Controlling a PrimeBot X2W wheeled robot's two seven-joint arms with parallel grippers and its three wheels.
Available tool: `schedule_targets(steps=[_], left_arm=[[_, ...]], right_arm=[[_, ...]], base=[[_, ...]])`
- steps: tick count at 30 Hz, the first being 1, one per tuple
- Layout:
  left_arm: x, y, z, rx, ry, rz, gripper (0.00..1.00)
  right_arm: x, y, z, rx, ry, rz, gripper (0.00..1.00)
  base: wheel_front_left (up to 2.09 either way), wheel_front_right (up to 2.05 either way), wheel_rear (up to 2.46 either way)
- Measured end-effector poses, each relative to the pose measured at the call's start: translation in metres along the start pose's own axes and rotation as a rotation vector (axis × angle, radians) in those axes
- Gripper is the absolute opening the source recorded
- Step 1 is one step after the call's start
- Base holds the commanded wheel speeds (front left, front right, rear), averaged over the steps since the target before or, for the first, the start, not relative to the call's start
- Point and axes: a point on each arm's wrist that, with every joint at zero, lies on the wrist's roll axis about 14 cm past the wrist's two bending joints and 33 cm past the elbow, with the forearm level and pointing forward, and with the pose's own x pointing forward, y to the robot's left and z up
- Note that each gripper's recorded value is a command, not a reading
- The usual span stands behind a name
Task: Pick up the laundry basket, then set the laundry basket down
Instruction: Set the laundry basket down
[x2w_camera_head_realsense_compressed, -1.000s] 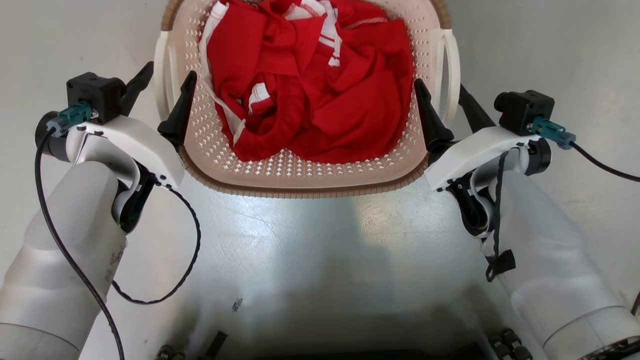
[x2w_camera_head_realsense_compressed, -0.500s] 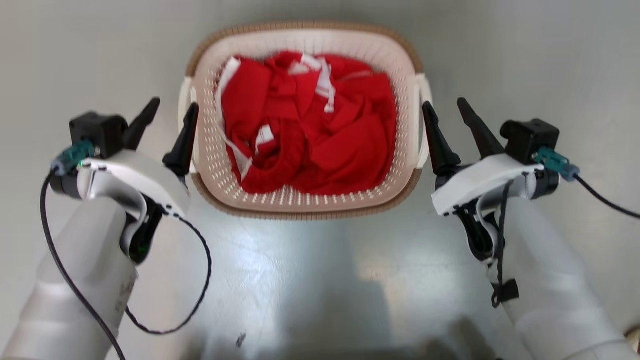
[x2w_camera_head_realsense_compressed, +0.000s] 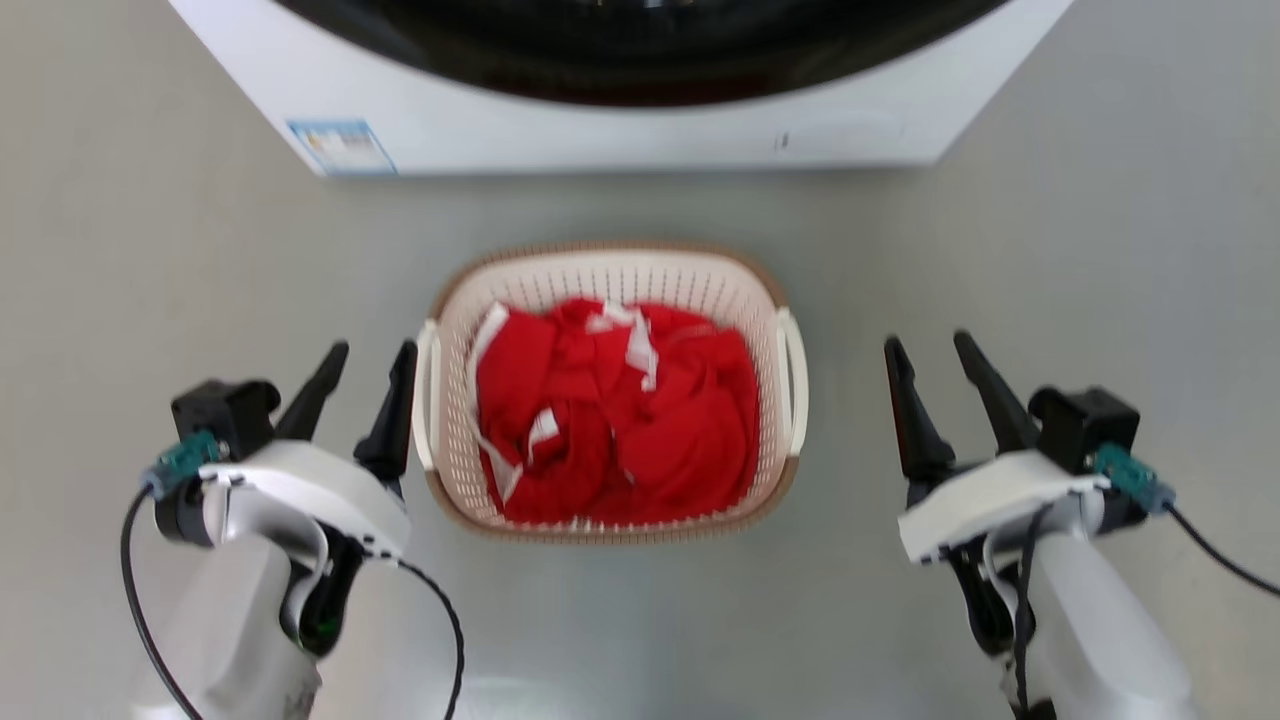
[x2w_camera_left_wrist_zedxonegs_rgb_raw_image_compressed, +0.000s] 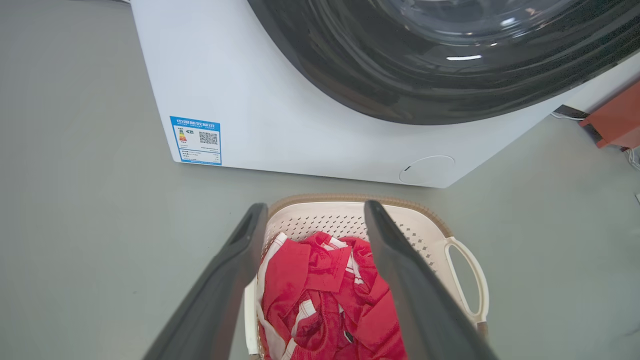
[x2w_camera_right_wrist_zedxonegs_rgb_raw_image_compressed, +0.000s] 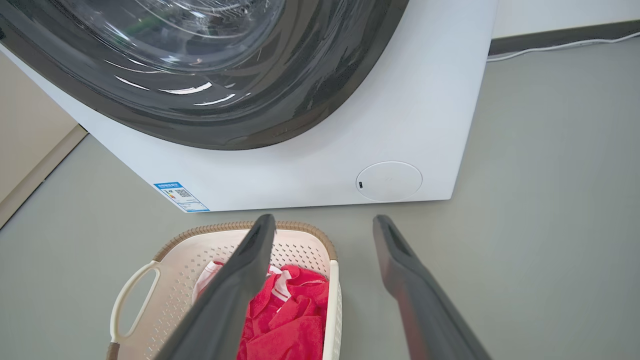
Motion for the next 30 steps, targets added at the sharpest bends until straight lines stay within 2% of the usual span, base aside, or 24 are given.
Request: schedule_targets(steps=[11, 30], left_arm=[[-0.053, -0.017, 0.051, -0.004, -0.160, 0.021, 1.00], [-0.127, -0.018, 0.044, -0.022, -0.233, 0.075, 1.00]], right_arm=[[-0.056, 0.000, 0.051, -0.049, -0.148, -0.027, 1.00], [-0.120, 0.011, 0.072, -0.088, -0.268, -0.015, 1.00]], base=[[0.00, 0.00, 0.00], [0.00, 0.00, 0.00]])
